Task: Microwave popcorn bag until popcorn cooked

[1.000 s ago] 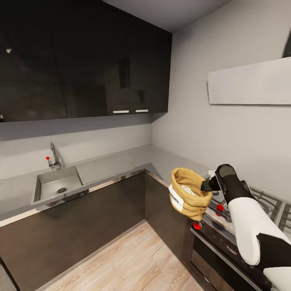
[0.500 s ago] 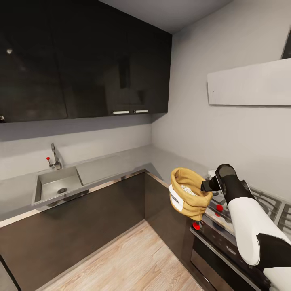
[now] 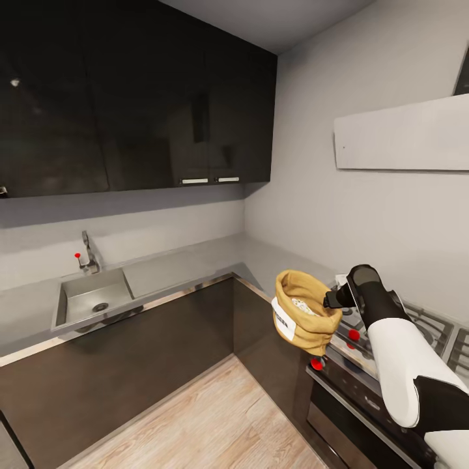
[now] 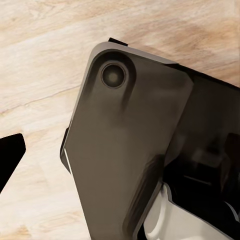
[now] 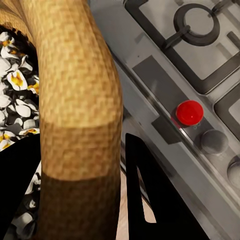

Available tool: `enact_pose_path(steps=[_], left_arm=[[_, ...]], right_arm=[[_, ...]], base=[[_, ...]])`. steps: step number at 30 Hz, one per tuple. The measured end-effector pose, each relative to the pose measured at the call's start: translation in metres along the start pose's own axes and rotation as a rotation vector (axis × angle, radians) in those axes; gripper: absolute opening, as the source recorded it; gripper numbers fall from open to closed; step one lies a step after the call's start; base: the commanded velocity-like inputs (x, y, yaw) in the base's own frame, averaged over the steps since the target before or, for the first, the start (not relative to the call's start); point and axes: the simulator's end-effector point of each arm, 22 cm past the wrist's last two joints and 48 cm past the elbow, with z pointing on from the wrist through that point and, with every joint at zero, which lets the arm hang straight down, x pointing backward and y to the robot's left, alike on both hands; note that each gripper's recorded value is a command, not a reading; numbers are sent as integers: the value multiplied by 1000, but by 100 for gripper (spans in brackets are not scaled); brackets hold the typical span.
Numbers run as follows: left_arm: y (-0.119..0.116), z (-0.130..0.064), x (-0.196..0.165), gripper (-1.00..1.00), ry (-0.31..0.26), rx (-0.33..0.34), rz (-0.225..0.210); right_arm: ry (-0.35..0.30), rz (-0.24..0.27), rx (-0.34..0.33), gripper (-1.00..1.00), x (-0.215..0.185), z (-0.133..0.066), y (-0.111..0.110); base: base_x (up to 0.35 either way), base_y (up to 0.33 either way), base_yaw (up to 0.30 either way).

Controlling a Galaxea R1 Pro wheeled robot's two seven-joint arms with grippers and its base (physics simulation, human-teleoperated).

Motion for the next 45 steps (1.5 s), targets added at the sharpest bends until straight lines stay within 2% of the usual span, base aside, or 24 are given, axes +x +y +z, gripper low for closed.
enact_pose_path(steps=[6, 33, 45], left_arm=[[0, 0, -1, 100, -3, 6, 7], [-3, 0, 0, 100, 2, 13, 12], [-2, 0, 0, 100, 1, 13, 16]], right_arm=[[2, -1, 0, -100, 1, 1, 0], [9, -2, -1, -100, 3, 3, 1], [9, -2, -1, -100, 3, 2, 0]], base=[[-46, 26, 0], [-295, 168, -1], [-240, 207, -253]])
